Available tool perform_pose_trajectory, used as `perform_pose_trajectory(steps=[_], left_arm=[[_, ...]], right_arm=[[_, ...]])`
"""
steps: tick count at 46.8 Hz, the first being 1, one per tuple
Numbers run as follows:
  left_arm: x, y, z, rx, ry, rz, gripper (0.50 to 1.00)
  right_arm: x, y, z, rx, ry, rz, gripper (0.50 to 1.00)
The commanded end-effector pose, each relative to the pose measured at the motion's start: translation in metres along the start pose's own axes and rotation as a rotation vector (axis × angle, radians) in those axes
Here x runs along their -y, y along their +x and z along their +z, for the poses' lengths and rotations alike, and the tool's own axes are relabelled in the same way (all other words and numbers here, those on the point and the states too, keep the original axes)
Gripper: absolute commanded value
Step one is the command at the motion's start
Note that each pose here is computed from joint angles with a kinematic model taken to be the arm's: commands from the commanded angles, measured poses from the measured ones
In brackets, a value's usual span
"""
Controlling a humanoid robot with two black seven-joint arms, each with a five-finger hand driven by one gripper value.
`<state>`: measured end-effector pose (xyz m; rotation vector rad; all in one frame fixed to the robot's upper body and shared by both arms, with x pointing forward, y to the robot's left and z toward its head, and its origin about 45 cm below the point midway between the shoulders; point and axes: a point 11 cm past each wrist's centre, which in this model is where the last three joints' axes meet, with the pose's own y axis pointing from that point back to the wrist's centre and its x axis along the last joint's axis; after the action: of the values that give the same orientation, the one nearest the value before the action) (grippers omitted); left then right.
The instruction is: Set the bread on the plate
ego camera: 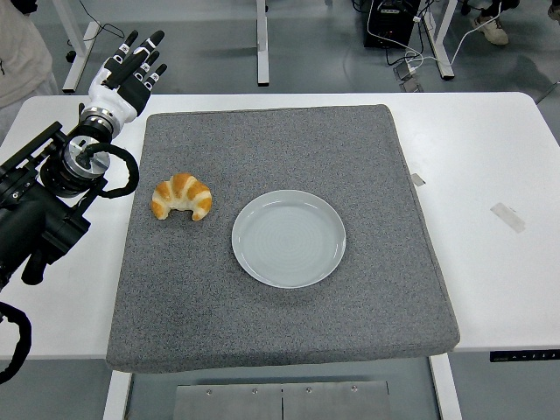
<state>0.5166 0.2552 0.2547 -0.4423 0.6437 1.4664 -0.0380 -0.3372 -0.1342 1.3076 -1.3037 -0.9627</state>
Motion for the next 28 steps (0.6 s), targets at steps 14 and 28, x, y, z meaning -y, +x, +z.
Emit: perform_pose_trajectory(steps=[14, 28], left_arm=[[0.000, -0.001, 0.001, 0.019, 0.001, -0.005, 0.975], [-0.003, 0.005, 0.006, 0.408, 0.063, -0.097, 0.975]], right_arm=[[0.000, 0.000, -0.001, 0.000, 0.001, 0.001, 1.000], [0.000, 0.000, -0.001, -0.001, 0.001, 0.000, 1.000]])
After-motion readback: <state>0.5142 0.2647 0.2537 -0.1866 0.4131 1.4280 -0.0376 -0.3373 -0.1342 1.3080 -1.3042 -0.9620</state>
